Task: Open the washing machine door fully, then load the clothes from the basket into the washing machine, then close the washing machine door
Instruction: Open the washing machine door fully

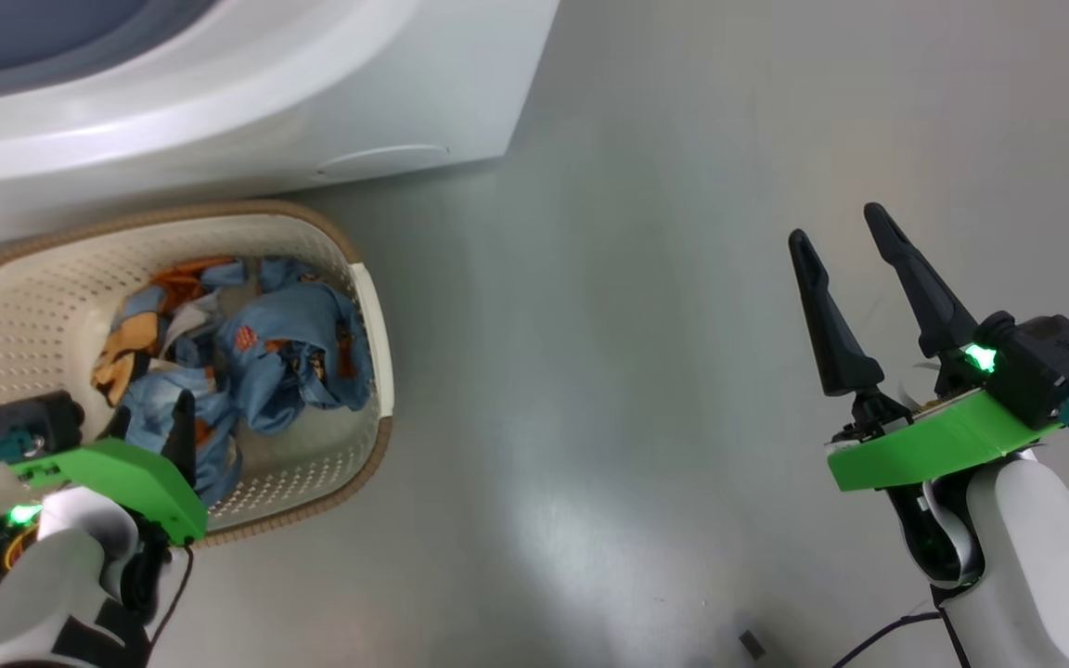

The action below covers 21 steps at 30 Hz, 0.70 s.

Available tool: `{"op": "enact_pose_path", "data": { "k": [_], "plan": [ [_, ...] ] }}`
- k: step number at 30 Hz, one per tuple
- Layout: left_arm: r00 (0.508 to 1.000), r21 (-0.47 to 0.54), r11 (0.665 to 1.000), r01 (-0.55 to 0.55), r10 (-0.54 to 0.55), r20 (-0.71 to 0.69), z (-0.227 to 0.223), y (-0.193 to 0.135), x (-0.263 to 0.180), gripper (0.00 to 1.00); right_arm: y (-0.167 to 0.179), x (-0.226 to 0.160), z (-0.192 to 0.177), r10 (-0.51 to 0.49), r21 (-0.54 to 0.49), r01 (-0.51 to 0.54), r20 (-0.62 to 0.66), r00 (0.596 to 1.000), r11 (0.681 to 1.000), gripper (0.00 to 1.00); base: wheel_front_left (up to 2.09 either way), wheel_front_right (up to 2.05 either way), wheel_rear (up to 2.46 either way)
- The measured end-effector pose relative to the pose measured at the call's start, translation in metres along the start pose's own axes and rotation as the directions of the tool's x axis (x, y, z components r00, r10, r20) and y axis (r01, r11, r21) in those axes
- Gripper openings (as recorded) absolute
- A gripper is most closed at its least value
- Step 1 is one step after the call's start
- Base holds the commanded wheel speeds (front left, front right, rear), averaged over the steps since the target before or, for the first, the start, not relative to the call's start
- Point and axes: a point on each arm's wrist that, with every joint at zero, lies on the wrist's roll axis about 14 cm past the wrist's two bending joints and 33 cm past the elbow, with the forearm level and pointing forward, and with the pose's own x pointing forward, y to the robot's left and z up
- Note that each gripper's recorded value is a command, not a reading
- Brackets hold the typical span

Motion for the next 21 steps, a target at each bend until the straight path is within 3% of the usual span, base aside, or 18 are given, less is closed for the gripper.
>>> {"op": "enact_pose_path", "data": {
  "k": [21],
  "plan": [
    [0.984,0.066,0.997,-0.031,0.042,-0.171,-0.021,0.023,0.046,1.0,-0.006,0.014,-0.033,-0.003,0.003,0.003,-0.062,0.998,1.0,1.0,0.0,0.0,0.0]
  ]
}}
